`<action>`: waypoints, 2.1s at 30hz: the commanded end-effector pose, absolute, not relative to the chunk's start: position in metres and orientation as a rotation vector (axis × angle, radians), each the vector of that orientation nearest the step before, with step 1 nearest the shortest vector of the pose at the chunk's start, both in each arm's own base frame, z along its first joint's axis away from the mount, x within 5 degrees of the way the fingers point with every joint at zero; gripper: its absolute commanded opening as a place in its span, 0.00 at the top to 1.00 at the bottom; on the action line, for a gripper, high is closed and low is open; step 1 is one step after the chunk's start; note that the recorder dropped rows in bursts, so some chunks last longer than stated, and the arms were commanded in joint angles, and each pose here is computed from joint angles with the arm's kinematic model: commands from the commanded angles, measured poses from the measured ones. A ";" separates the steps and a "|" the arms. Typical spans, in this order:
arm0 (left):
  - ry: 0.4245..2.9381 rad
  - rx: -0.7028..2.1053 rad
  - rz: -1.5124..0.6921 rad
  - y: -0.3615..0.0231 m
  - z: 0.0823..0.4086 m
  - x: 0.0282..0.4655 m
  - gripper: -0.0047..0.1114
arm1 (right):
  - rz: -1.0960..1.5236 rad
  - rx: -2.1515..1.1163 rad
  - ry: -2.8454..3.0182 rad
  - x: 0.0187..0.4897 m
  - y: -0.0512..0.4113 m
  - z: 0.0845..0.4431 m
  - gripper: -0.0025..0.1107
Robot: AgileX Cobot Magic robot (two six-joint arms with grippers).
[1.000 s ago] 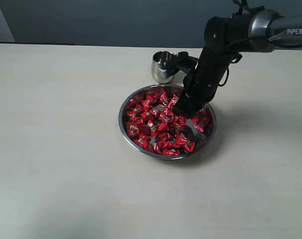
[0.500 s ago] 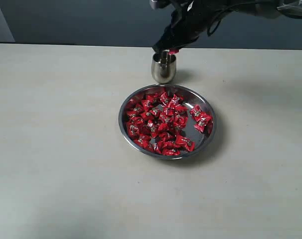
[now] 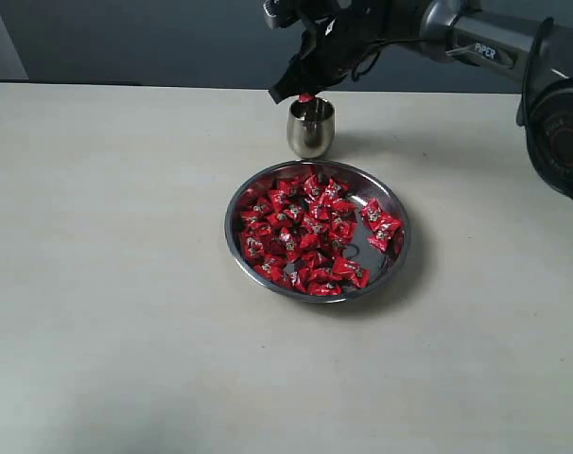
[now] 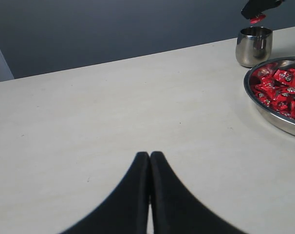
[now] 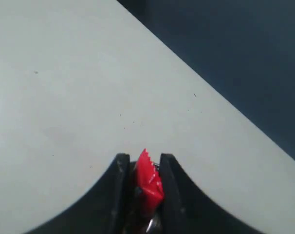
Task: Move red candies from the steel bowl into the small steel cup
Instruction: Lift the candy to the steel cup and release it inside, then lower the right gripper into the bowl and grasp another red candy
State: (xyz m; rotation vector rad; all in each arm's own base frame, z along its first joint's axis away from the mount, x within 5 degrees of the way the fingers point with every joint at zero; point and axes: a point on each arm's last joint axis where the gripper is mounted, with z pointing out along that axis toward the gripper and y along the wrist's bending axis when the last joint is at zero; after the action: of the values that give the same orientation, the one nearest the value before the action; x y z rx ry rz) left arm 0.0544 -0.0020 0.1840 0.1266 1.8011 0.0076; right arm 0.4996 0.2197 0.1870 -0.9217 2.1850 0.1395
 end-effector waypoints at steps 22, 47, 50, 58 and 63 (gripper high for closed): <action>1.787 0.125 0.000 -0.002 0.185 0.054 0.96 | 0.178 -0.839 2.241 0.512 0.194 0.177 0.70; 1.787 0.125 0.000 -0.002 0.185 0.054 0.96 | 0.550 -1.180 2.752 0.418 0.215 0.181 0.70; 1.787 0.125 0.000 -0.002 0.185 0.054 0.96 | 0.561 -1.170 2.804 0.411 0.216 0.172 0.70; 1.787 0.125 0.000 -0.002 0.185 0.054 0.96 | 0.554 -1.201 2.893 0.384 0.211 0.163 0.70; 1.787 0.125 0.000 -0.002 0.185 0.054 0.96 | 0.631 -1.231 2.854 0.382 0.215 0.165 0.70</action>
State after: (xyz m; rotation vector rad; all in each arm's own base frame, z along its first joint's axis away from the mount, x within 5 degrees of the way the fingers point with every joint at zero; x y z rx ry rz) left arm 0.0544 -0.0020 0.1840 0.1266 1.8011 0.0076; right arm 0.3836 0.2127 0.1616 -1.2030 2.8890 0.5800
